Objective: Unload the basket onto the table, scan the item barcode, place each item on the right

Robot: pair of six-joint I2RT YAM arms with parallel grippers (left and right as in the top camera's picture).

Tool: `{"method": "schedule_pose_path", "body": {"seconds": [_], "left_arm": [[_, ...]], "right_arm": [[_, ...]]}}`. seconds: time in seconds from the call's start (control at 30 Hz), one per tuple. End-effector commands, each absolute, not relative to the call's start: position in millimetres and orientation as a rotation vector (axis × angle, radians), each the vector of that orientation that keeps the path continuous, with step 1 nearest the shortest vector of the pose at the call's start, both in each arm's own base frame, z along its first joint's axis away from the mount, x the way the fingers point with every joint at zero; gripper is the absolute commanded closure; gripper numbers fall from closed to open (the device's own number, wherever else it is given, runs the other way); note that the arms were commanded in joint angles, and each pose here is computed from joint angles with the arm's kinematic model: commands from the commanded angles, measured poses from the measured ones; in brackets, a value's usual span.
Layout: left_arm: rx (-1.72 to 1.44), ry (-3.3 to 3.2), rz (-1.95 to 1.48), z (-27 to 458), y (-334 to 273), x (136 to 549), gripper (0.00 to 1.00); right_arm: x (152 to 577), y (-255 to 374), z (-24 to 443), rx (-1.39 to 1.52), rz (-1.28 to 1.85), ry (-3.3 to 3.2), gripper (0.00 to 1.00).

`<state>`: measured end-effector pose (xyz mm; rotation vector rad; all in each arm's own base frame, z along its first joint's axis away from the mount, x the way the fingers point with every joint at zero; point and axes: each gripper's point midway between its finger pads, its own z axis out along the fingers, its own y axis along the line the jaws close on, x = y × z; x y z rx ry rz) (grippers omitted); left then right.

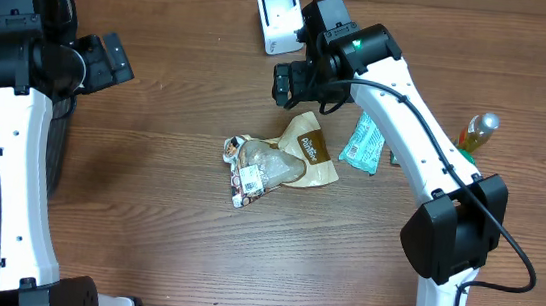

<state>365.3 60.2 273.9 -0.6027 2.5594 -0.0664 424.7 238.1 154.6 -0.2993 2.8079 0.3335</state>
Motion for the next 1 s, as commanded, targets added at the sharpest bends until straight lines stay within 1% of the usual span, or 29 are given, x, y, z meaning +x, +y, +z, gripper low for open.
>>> {"method": "schedule_pose_path", "body": {"seconds": [0.0, 0.43, 0.5, 0.63, 0.7, 0.73, 0.77, 0.83, 0.97], "left_arm": [[-0.584, 2.558, -0.064, 276.0, 59.5, 366.3, 0.0], [-0.584, 2.558, -0.064, 276.0, 59.5, 366.3, 0.0], [-0.584, 2.558, -0.064, 276.0, 59.5, 366.3, 0.0], [-0.584, 2.558, -0.064, 276.0, 59.5, 366.3, 0.0], [-0.584, 2.558, -0.064, 276.0, 59.5, 366.3, 0.01], [-0.584, 2.558, -0.064, 276.0, 59.5, 366.2, 0.0], [-0.584, 2.558, -0.064, 276.0, 59.5, 366.3, 0.0], [-0.584, 2.558, -0.064, 276.0, 59.5, 366.3, 0.0], [-0.584, 2.558, -0.064, 276.0, 59.5, 366.3, 0.0]], "right_arm": [[427.1, 238.2, 157.0, -0.284, 0.328, 2.798, 0.0], [428.1, 236.9, 154.6, -0.279, 0.325, 2.803, 0.0], [427.5, 236.3, 162.5, -0.278, 0.332, 2.787, 0.0], [415.2, 233.4, 224.1, -0.311, 0.347, 2.649, 0.0], [400.7, 221.1, 270.5, -0.296, 0.347, 2.555, 0.0], [397.1, 218.3, 281.1, -0.292, 0.35, 2.532, 0.0], [388.7, 212.2, 304.9, -0.283, 0.361, 2.477, 0.0], [360.6, 190.0, 370.2, -0.247, 0.382, 2.313, 0.0], [317.3, 141.0, 439.3, -0.146, 0.318, 2.116, 0.0]]}}
